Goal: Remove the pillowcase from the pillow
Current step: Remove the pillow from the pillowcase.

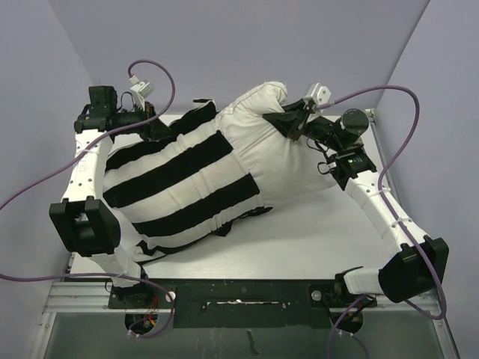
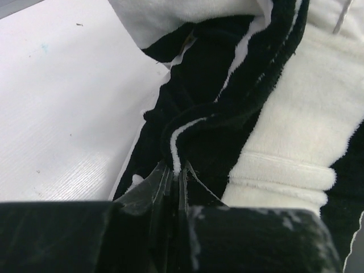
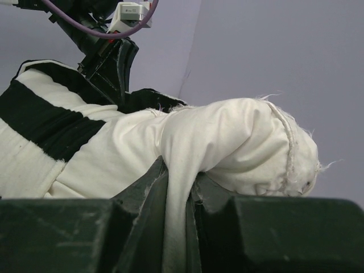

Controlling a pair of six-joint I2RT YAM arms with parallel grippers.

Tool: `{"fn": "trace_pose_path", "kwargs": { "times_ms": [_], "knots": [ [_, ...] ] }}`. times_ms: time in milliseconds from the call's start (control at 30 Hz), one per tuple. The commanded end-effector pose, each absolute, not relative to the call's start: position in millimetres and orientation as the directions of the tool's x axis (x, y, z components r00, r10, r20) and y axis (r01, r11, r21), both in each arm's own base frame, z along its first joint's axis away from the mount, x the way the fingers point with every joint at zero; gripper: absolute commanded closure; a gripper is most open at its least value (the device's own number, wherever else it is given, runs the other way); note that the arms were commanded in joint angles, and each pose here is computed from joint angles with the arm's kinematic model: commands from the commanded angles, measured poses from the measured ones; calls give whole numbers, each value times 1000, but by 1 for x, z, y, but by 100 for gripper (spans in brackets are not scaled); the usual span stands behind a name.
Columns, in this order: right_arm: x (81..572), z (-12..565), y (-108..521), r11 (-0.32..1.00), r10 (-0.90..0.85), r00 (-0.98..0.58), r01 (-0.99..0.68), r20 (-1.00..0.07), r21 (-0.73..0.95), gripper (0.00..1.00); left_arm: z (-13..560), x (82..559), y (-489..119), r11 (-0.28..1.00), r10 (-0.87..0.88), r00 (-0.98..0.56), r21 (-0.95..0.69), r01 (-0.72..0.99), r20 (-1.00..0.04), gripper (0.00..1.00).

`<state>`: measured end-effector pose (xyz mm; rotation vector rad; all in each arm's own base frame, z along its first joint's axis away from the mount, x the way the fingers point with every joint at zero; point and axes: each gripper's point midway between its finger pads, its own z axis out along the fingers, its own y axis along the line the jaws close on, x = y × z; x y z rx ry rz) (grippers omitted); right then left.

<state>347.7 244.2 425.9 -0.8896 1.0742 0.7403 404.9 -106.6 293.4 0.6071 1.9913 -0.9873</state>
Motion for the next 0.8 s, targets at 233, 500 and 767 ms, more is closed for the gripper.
{"fn": "trace_pose_path", "kwargs": {
  "times_ms": [233,500,767],
  "knots": [
    [351,494,176,753,16,482,-582,-876,-306,100,291,420,-51,745,211,-429,-140,652,-878,100],
    [365,479,109,917,-95,427,-314,-899,-246,100,287,420,23,822,361,-384,96,562,-850,100],
    [374,459,62,976,-118,316,-139,-942,-169,100,292,427,62,862,380,-387,171,477,-840,100]
  ]
}}
